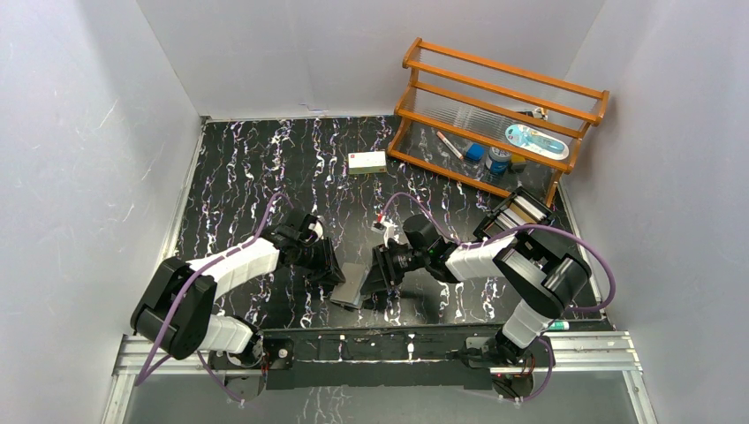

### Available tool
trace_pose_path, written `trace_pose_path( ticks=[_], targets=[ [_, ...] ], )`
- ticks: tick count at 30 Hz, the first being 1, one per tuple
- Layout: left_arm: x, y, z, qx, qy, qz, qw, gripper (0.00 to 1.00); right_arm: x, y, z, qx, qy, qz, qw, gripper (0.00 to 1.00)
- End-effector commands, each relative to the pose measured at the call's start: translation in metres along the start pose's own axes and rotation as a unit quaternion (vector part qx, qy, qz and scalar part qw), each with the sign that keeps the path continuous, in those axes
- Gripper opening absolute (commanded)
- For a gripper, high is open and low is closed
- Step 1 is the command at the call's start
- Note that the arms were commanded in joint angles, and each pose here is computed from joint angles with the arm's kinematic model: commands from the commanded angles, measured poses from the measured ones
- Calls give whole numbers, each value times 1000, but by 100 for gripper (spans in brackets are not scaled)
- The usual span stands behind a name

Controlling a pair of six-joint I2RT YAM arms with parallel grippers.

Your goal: Put the credit cards into the card holder

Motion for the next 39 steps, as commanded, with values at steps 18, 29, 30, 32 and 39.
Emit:
trace_pose_path(
  ticks=[18, 29, 30, 32, 39],
  targets=[
    [14, -7, -5, -57, -10, 18, 998, 37, 2, 41, 25, 187, -124, -107, 969, 42],
    [11, -9, -16, -80, -11, -23, 996, 22, 10, 23, 25, 183, -184, -103, 960, 37],
    [11, -10, -18, -81, -7, -28, 996, 22, 12, 21, 26, 182, -188, -103, 960, 36],
    [12, -9, -23, -78, -11, -35, 996, 23, 14, 17, 25, 187, -195, -103, 957, 36],
    [15, 4, -36, -43, -20, -36, 998, 40, 12, 10, 21, 190, -200, -112, 955, 34]
  ],
)
Point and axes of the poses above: each gripper's point midway between its finger pads, its own y axis back along the fingers, its own z axis along the line the jaws close on, x = y × z, the point moved 9 cm from there along y, back along the fingers, and after that the axes turned 3 degrees about y, right-handed, at the moved point
